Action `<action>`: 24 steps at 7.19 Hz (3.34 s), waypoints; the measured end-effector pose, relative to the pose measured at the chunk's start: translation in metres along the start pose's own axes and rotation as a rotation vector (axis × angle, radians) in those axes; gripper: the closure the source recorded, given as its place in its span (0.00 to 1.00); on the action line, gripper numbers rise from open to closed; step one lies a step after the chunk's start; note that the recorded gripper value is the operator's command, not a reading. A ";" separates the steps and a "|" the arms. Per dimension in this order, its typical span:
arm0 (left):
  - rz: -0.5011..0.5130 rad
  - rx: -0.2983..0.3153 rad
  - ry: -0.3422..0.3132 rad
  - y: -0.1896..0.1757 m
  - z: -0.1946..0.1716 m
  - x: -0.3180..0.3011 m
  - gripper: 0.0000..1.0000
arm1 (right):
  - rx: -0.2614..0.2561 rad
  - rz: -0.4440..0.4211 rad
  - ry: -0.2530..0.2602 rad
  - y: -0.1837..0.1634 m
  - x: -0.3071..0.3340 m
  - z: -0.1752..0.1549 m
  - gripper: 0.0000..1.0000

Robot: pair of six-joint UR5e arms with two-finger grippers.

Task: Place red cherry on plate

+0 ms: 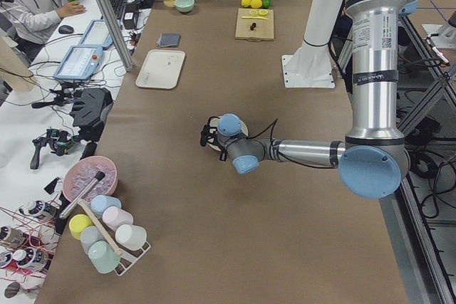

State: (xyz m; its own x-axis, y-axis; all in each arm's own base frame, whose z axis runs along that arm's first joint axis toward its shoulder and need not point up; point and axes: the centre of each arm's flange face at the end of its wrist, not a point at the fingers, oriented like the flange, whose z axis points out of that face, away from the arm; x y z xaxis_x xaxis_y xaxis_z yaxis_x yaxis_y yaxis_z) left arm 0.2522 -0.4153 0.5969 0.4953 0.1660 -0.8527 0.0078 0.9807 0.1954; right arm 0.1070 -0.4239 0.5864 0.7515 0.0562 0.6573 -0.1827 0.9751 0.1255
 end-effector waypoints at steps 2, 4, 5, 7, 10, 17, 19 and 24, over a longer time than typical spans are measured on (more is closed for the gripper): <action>0.002 -0.006 0.008 0.000 -0.001 0.002 1.00 | 0.001 0.000 -0.004 0.000 -0.001 -0.001 0.00; -0.013 -0.026 0.062 -0.017 -0.018 0.020 1.00 | 0.001 0.000 -0.005 0.000 -0.001 -0.001 0.00; -0.041 -0.032 0.085 -0.041 -0.036 0.036 1.00 | 0.001 0.001 -0.005 0.000 0.000 -0.001 0.00; -0.092 -0.049 0.087 -0.095 -0.082 0.117 1.00 | -0.001 0.002 -0.005 0.000 0.000 0.000 0.00; -0.165 -0.053 0.075 -0.125 -0.091 0.256 1.00 | -0.001 0.003 -0.005 -0.001 0.000 0.000 0.00; -0.187 -0.027 0.029 0.057 0.071 0.472 1.00 | 0.002 0.001 -0.007 -0.002 -0.001 -0.001 0.00; -0.176 -0.023 0.031 0.069 0.085 0.470 1.00 | 0.001 0.001 -0.008 -0.001 -0.001 -0.001 0.00; -0.169 -0.005 0.056 0.067 0.096 0.448 0.02 | 0.001 0.002 -0.008 -0.001 -0.001 -0.001 0.00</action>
State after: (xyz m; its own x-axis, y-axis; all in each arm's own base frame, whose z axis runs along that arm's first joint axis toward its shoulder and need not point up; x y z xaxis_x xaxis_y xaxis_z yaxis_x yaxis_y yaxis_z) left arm 0.5578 -0.2849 0.2739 0.4379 0.0042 -0.8990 0.0823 0.9956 0.0447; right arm 0.1070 -0.4245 0.5848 0.7462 0.0564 0.6633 -0.1845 0.9749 0.1246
